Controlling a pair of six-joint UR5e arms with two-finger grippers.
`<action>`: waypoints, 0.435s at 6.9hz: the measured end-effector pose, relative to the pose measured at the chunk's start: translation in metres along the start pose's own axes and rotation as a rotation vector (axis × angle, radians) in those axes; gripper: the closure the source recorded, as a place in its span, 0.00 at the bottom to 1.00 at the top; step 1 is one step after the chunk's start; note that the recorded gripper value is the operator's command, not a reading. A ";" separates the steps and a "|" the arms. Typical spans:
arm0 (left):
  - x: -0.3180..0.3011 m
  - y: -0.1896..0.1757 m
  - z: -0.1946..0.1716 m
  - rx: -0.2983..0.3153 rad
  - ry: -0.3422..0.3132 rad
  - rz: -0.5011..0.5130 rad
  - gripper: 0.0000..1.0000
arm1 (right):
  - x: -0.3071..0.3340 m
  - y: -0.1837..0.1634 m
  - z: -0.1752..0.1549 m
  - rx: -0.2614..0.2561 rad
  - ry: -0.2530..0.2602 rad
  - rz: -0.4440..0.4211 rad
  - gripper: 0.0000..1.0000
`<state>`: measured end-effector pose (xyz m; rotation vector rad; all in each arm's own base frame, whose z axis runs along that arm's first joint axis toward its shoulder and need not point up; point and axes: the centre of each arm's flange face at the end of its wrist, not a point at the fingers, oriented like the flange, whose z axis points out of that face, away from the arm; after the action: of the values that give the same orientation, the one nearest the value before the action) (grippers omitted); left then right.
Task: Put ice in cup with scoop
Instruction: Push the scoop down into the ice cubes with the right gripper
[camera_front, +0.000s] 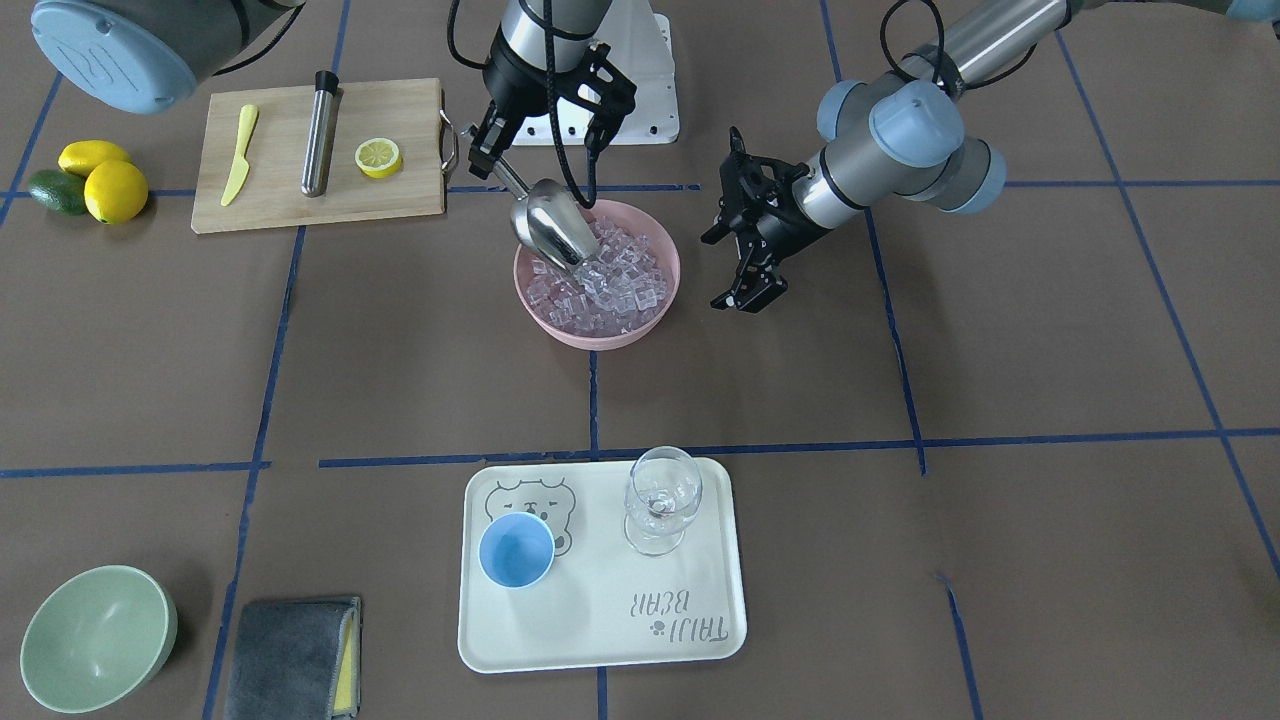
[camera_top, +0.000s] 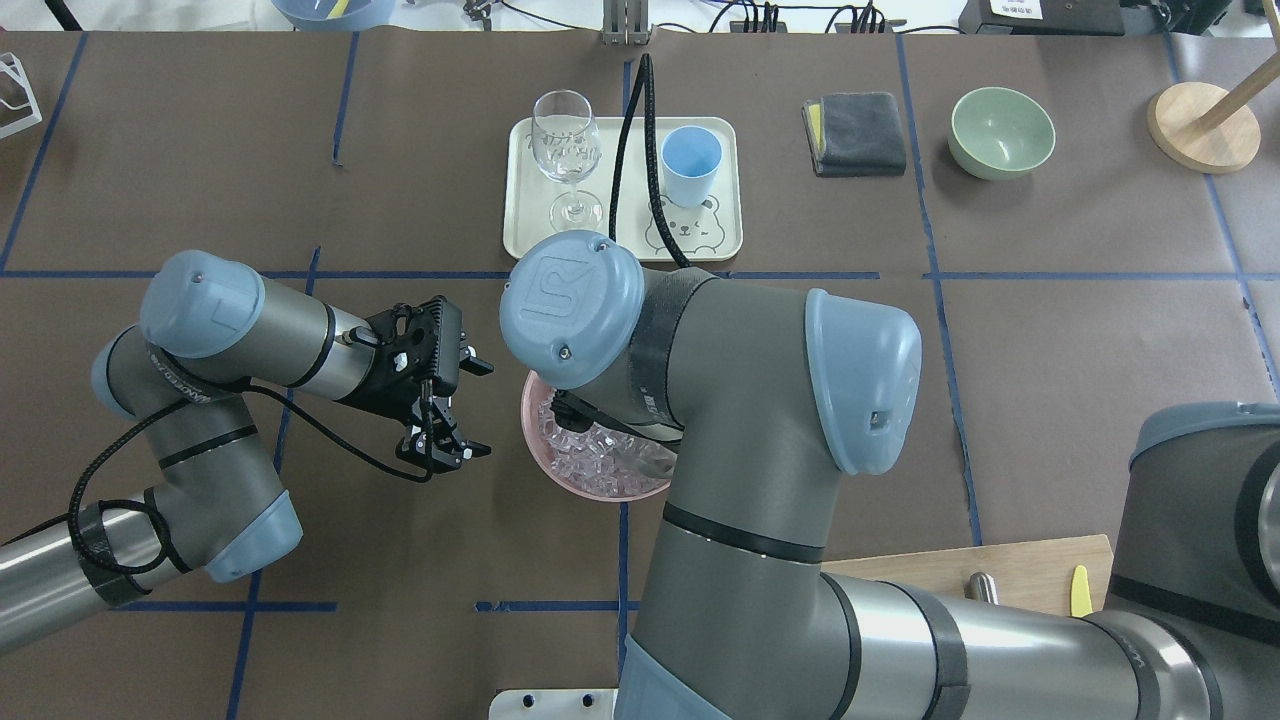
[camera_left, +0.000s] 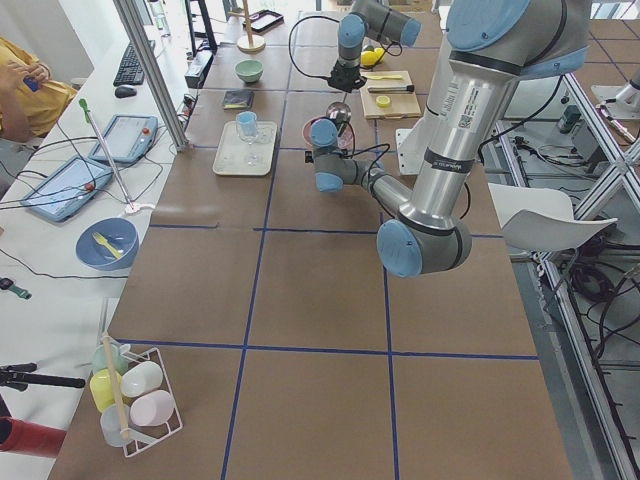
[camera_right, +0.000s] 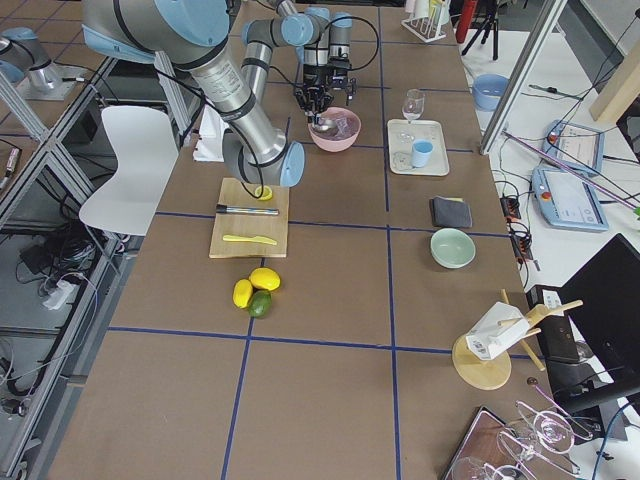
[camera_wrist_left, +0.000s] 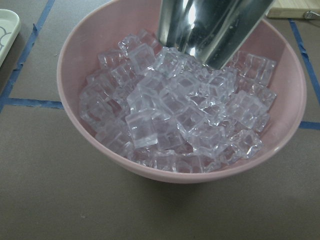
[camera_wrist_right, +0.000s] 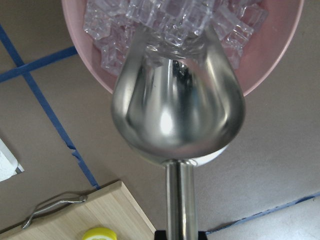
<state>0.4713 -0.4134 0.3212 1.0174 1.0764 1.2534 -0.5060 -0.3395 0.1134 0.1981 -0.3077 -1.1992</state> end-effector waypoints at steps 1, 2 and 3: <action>0.000 -0.002 -0.002 0.005 -0.001 0.002 0.00 | 0.002 0.000 0.009 0.015 -0.004 -0.002 1.00; 0.001 -0.005 -0.005 0.012 -0.003 0.006 0.00 | 0.006 0.001 0.021 0.036 -0.023 0.000 1.00; 0.000 -0.008 -0.009 0.018 -0.004 0.009 0.00 | 0.011 0.003 0.033 0.057 -0.054 0.007 1.00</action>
<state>0.4641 -0.4134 0.3111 1.0392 1.0825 1.2507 -0.5109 -0.3481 0.1465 0.2143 -0.3892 -1.1916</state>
